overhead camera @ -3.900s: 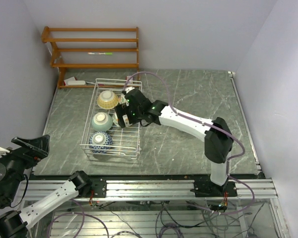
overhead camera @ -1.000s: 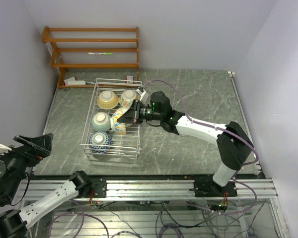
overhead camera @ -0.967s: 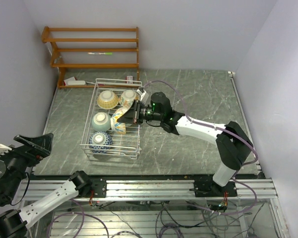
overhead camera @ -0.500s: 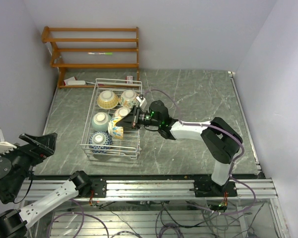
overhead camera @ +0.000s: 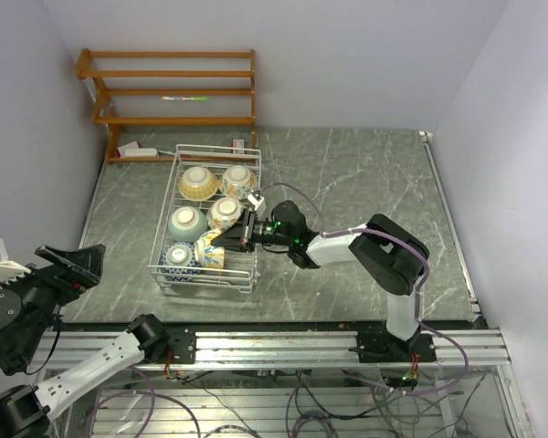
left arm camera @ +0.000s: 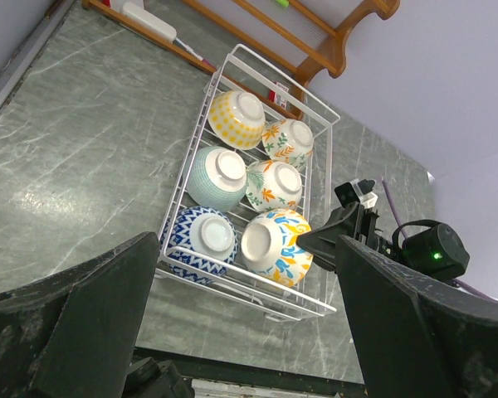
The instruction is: Load the bowls into the dish rack
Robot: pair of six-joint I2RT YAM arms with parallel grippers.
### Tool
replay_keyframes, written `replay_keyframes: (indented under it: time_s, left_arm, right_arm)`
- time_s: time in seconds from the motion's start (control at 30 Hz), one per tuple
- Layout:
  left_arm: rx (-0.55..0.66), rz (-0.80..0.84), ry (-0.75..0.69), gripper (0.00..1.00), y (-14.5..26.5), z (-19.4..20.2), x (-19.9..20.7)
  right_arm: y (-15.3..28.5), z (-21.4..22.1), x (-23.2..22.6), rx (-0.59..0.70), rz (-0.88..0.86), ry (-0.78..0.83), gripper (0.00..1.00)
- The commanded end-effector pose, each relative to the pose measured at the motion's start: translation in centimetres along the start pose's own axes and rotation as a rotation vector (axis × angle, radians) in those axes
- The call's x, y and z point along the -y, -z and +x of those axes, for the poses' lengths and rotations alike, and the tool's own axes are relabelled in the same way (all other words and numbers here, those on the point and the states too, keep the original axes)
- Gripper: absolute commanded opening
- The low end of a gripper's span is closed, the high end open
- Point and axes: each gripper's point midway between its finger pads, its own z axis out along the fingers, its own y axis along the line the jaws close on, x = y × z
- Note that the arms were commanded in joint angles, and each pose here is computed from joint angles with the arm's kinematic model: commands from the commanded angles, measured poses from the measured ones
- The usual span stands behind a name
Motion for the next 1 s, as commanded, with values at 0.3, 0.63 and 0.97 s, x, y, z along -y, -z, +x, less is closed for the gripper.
replay_keyframes:
  time_s: [0.3,0.63,0.97]
  left_arm:
    - [-0.001,0.011,0.003,0.99,-0.3,-0.3,0.9]
    - [-0.007,0.012,0.002,0.99,-0.4,0.0,1.0]
    - [-0.003,0.008,0.008,0.99,-0.4,0.2,0.7]
  right_arm:
    - [2.4,1.9,3.2,0.000,0.080,-0.079,0.09]
    - [3.9,0.7,4.4,0.034,0.209,-0.038,0.27]
    - [5.6,-0.9,5.2,0.055,0.404,0.068,0.41]
